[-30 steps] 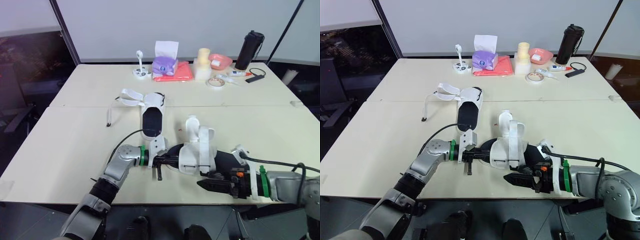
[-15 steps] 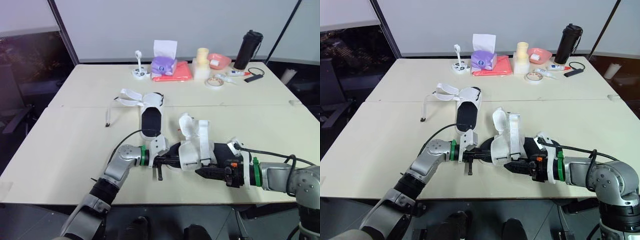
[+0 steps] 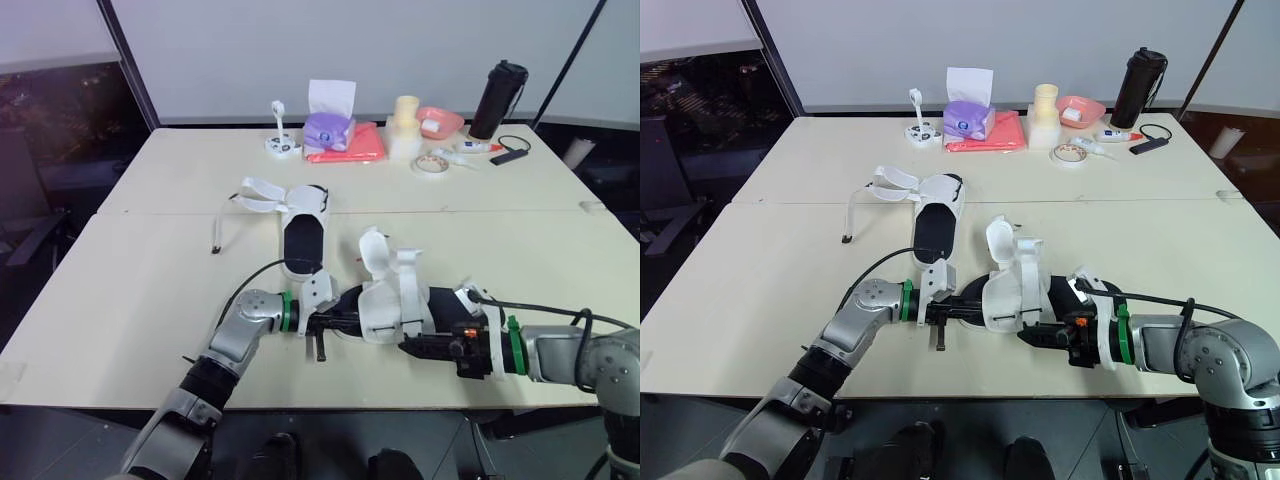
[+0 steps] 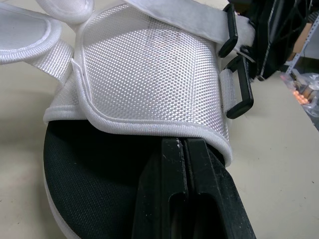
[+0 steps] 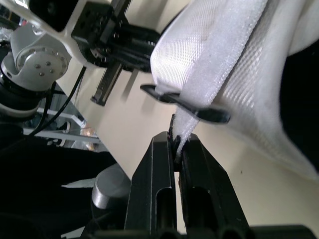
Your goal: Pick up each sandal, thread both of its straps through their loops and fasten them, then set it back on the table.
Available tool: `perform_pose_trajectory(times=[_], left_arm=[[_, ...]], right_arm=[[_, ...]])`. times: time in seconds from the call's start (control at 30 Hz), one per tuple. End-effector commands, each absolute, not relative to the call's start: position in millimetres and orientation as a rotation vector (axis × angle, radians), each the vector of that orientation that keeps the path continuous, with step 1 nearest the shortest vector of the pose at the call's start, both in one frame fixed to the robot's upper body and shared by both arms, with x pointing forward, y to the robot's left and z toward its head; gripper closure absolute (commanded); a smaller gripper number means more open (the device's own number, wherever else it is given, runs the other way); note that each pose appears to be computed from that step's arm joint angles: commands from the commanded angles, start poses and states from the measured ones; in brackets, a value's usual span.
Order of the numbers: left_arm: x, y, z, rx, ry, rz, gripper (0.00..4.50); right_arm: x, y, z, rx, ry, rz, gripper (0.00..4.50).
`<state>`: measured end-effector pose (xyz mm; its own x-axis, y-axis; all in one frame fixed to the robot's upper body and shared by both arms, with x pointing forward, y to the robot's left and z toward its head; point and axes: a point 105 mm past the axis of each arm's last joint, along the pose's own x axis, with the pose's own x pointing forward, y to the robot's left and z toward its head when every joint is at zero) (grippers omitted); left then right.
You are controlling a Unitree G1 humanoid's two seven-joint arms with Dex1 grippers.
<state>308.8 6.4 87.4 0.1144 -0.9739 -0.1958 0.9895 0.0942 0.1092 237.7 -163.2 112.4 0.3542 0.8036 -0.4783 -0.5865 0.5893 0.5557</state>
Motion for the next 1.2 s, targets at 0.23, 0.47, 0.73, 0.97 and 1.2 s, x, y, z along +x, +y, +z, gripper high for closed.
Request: perform_pose_trajectory(times=[0.23, 0.47, 0.73, 0.97, 1.2], left_arm=[[305, 5, 80, 0.233, 0.108, -1.462, 4.50], [306, 5, 81, 0.234, 0.108, -1.459, 4.50], [307, 5, 81, 0.236, 0.111, -1.464, 4.50], [308, 6, 81, 0.241, 0.107, -1.458, 4.50], [310, 6, 82, 0.243, 0.104, -1.456, 4.50]], right_arm=[[200, -161, 95, 0.263, 0.897, 0.977, 4.43], [161, -159, 100, 0.177, 0.938, 1.067, 4.43], [141, -162, 98, 0.116, 0.968, 1.097, 4.43], [154, -167, 123, 0.039, 0.864, 1.104, 4.43], [182, -167, 172, -0.032, 0.694, 1.130, 4.43]])
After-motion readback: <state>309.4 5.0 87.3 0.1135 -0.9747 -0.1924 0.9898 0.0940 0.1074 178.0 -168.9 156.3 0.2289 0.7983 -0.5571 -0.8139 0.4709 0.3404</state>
